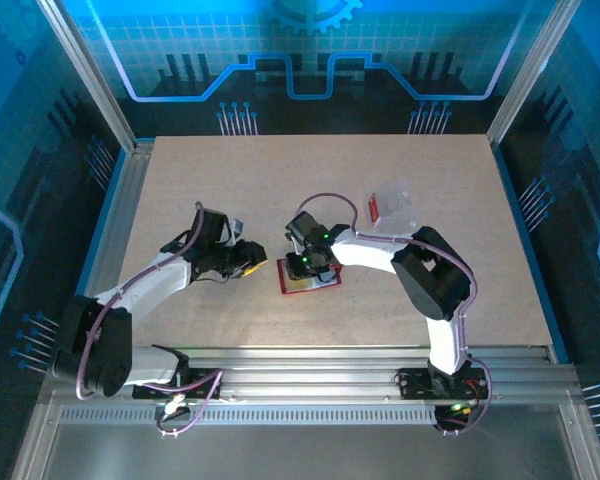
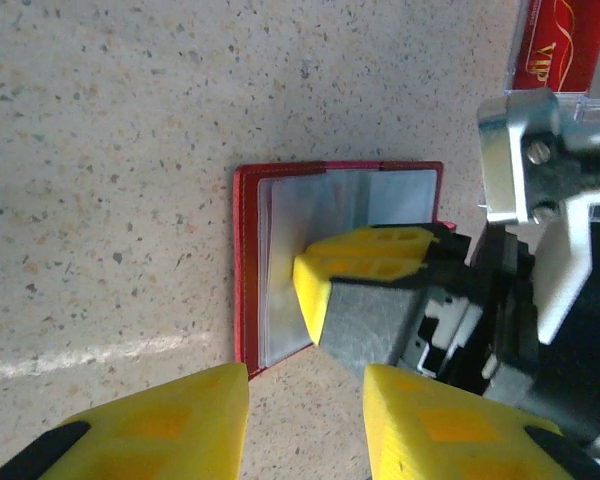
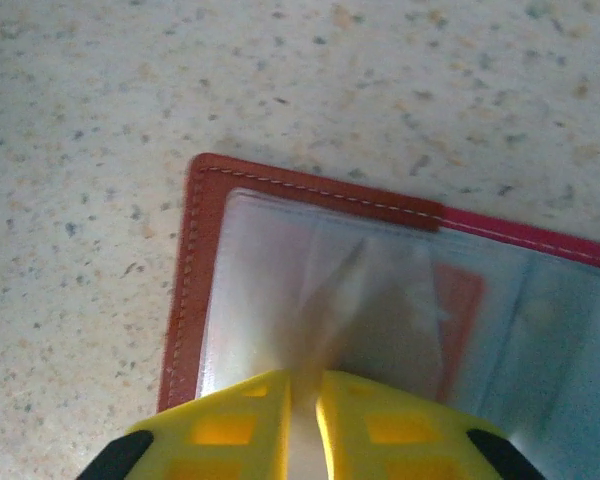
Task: Put the credit cards into the card holder
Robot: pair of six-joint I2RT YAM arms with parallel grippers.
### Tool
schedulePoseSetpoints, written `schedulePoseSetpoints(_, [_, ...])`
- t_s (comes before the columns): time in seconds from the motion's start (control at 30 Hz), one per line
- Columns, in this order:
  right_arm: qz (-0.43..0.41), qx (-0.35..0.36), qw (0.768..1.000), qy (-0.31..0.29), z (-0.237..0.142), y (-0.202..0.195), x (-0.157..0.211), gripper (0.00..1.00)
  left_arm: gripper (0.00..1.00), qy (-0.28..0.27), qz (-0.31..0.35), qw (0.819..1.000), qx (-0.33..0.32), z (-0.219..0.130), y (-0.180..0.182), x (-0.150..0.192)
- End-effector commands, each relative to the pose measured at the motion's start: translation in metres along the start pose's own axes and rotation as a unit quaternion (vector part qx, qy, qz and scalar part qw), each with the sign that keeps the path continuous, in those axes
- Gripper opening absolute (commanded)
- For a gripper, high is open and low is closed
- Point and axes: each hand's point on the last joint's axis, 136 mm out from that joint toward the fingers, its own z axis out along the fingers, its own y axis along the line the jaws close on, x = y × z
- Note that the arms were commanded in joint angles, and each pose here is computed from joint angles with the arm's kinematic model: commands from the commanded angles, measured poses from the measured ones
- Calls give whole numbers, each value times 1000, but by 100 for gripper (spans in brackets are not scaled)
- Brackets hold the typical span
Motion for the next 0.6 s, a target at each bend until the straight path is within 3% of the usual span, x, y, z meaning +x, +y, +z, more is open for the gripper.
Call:
schedulePoseSetpoints(0.0, [-24,9,1000,16,-18,-1,6,22,37,5,4,1000,-13,5,-3,-5])
schedulePoseSetpoints(0.13, [-28,55,998,-31,-72,-18,-23,31,38,18,28,999,-26,14,-8,-1])
schedulePoseSetpoints(0.27, [5,162,984,-79,-125,-70,-57,47,40,23,56,998,-25,23,-19,2])
schedulePoseSetpoints(0.4, [41,345,933,-95,-168,-150,-84,50,40,15,92,995,-27,31,-30,0])
schedulePoseSetpoints(0.57, [47,451,888,-79,-174,-203,-110,60,41,21,109,994,-3,43,-44,6])
